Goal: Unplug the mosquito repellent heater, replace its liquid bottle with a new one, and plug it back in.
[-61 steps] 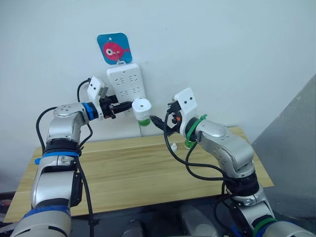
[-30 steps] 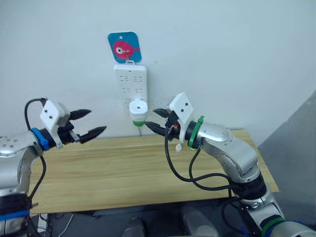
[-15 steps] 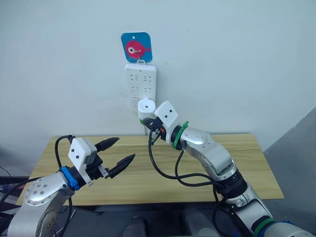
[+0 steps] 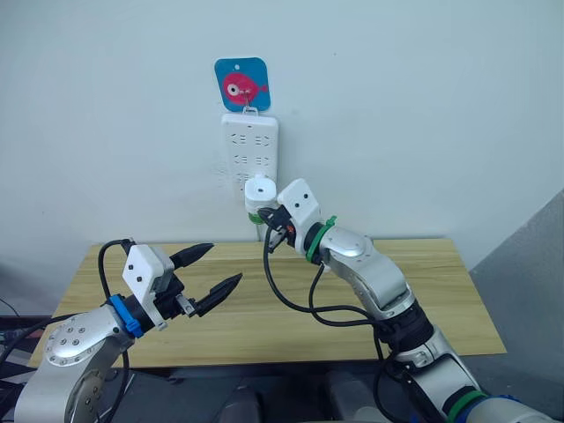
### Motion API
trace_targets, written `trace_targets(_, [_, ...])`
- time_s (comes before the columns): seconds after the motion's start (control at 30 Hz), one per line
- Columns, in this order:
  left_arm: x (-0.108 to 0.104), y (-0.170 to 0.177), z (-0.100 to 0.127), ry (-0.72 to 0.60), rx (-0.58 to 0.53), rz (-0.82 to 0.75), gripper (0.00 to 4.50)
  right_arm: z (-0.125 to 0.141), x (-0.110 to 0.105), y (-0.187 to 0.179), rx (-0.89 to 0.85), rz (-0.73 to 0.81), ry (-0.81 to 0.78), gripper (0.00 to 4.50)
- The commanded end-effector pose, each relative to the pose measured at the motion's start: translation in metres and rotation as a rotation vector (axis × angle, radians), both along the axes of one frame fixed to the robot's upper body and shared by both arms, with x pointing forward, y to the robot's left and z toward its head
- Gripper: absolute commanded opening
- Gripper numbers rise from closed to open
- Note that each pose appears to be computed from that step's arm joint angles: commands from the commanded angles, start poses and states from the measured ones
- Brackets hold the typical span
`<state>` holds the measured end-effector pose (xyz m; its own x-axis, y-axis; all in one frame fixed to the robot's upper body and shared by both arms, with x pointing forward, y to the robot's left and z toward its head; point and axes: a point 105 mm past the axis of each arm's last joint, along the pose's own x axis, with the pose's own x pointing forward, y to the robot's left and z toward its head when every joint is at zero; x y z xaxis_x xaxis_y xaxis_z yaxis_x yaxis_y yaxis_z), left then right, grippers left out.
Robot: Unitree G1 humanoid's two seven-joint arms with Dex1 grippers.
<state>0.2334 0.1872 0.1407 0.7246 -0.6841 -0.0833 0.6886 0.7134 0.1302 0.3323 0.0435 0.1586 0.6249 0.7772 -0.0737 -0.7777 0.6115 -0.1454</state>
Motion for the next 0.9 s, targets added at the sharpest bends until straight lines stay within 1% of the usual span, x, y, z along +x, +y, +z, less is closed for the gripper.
trace_targets(0.03, [-0.001,-0.003,0.006,-0.032,0.012,-0.023,4.32,0.020,0.010,-0.007,0.050,-0.069,-0.064,0.02])
trace_targets(0.23, [0.000,-0.004,0.006,-0.034,0.015,-0.027,4.32,0.023,0.023,-0.015,0.096,-0.170,-0.044,0.02])
trace_targets(0.3, [0.001,-0.005,0.006,-0.036,0.015,-0.028,4.32,0.023,0.025,-0.016,0.108,-0.184,-0.035,0.02])
trace_targets(0.33, [0.001,-0.005,0.006,-0.037,0.014,-0.027,4.32,0.023,0.024,-0.015,0.112,-0.162,-0.029,0.02])
trace_targets(0.47, [0.005,-0.003,0.005,-0.041,0.013,-0.011,4.32,0.021,0.001,-0.006,0.094,0.012,0.011,0.02])
trace_targets(0.63, [0.008,0.005,0.003,-0.037,0.022,0.009,4.32,0.016,-0.034,-0.015,-0.034,0.229,-0.022,0.02])
trace_targets(0.77, [0.009,0.017,0.000,-0.025,0.062,0.023,4.32,0.016,-0.050,-0.034,-0.120,0.301,-0.068,0.02])
trace_targets(0.83, [0.007,0.027,-0.004,-0.008,0.117,0.017,4.32,0.015,-0.053,-0.050,-0.171,0.304,-0.093,0.02])
trace_targets(0.9, [-0.002,0.041,-0.011,0.057,0.178,-0.038,4.32,0.009,-0.054,-0.082,-0.276,0.269,-0.113,0.39])
